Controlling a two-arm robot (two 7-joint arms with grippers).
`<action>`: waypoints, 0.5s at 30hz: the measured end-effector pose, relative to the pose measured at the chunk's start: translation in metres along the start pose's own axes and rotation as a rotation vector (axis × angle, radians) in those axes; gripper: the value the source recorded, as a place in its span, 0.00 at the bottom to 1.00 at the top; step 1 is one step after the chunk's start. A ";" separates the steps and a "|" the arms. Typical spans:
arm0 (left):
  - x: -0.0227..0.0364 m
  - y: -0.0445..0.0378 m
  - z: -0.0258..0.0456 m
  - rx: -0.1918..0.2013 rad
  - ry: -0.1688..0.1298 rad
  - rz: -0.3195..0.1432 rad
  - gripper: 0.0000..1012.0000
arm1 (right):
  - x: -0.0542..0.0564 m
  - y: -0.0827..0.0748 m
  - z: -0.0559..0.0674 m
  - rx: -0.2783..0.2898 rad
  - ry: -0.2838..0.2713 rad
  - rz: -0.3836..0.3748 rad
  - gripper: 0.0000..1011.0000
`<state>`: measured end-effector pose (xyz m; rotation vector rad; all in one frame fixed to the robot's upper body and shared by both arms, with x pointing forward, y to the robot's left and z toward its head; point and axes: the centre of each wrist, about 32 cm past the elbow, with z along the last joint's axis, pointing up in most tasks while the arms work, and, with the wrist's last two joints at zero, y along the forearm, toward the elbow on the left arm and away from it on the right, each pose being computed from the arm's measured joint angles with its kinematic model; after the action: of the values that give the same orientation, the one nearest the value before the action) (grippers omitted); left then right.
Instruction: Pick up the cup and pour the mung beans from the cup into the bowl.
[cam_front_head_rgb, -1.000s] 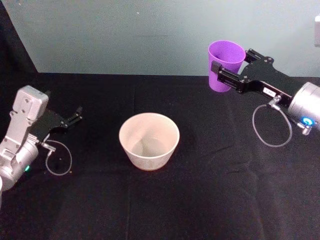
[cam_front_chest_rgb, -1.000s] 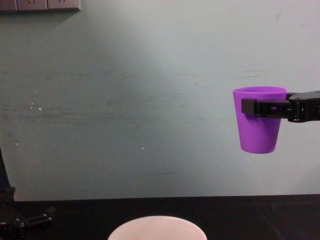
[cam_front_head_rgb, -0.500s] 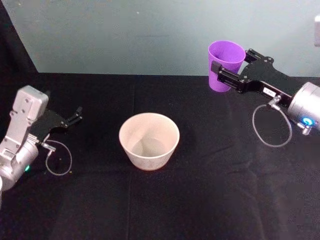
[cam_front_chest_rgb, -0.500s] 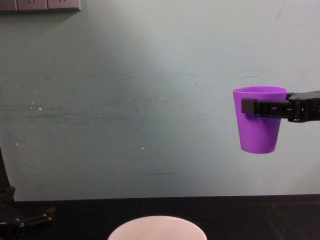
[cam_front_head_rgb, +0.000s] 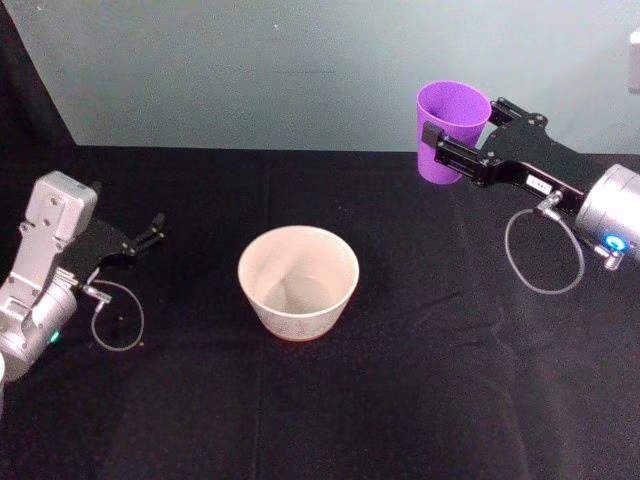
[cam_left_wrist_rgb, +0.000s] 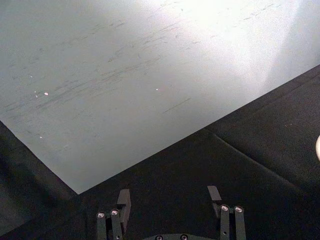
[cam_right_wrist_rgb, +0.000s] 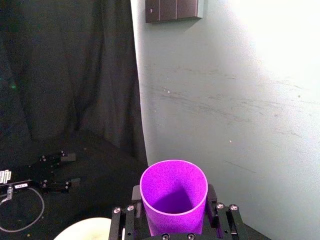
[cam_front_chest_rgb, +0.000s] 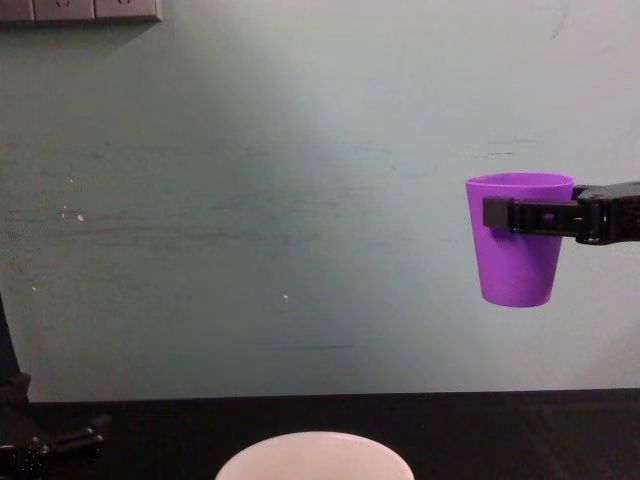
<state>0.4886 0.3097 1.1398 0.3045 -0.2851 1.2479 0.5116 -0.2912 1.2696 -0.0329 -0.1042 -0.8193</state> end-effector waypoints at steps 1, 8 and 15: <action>0.0000 0.0000 0.0000 0.000 0.000 0.000 0.99 | 0.000 0.000 0.000 0.000 0.000 0.000 0.73; 0.0000 0.0000 0.0000 0.000 0.000 0.000 0.99 | 0.000 0.000 0.000 0.000 0.000 0.000 0.73; 0.0000 0.0000 0.0000 0.000 0.000 0.000 0.99 | 0.000 0.000 0.000 0.000 0.000 0.000 0.73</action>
<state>0.4886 0.3096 1.1398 0.3045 -0.2851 1.2479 0.5116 -0.2913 1.2696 -0.0329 -0.1042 -0.8194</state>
